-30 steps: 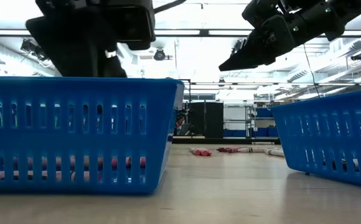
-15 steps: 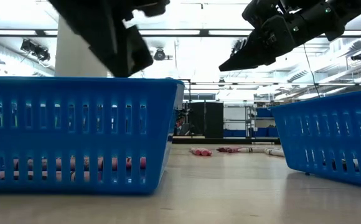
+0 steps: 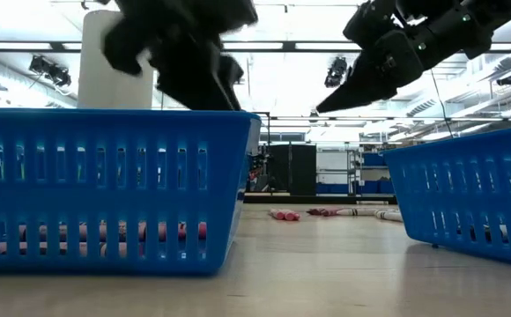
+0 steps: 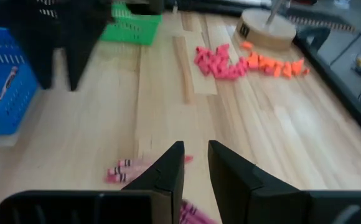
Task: Sort crayons
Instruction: Put the white crayon into the black basket
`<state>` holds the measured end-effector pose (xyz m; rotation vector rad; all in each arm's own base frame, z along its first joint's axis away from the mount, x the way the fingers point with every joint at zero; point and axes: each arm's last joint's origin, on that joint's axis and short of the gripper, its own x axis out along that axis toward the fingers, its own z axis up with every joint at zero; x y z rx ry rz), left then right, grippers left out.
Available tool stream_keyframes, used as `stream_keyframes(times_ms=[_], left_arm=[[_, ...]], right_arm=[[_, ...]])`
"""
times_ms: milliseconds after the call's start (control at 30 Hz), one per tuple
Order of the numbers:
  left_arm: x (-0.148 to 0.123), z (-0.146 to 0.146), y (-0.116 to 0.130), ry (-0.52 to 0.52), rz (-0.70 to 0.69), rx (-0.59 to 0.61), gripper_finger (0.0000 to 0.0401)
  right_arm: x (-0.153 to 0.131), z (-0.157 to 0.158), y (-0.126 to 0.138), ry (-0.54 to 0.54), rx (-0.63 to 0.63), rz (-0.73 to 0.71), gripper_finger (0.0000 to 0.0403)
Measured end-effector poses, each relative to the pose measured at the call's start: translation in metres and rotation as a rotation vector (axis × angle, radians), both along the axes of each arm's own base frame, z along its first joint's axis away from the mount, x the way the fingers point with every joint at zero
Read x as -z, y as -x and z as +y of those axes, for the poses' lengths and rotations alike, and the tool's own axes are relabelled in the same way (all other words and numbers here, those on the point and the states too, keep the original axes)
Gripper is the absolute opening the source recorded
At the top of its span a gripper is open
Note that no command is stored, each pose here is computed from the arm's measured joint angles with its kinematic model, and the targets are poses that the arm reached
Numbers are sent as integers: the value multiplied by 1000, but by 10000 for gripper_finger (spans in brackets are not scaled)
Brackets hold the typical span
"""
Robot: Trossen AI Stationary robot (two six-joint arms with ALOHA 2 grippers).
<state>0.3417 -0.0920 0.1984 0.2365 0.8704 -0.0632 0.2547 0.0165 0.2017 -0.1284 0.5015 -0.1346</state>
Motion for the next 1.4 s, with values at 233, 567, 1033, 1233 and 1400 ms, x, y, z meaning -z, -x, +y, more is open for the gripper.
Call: stream_keyframes(times_ms=[233, 567, 1033, 1233, 1400], left_arm=[[16, 38, -4, -14, -61, -52, 133], [12, 80, -14, 52, -158, -104, 133], [22, 64, -22, 58, -194, -58, 133], [33, 50, -26, 10, -193, 29, 133], [33, 49, -28, -32, -217, 71, 133]], right_arm=[[6, -2, 3, -59, 46, 58, 83], [19, 4, 15, -106, 172, 203, 83], [39, 4, 42, -275, 321, 507, 83], [42, 15, 49, -364, 367, 562, 83], [41, 24, 45, -299, 297, 513, 83]])
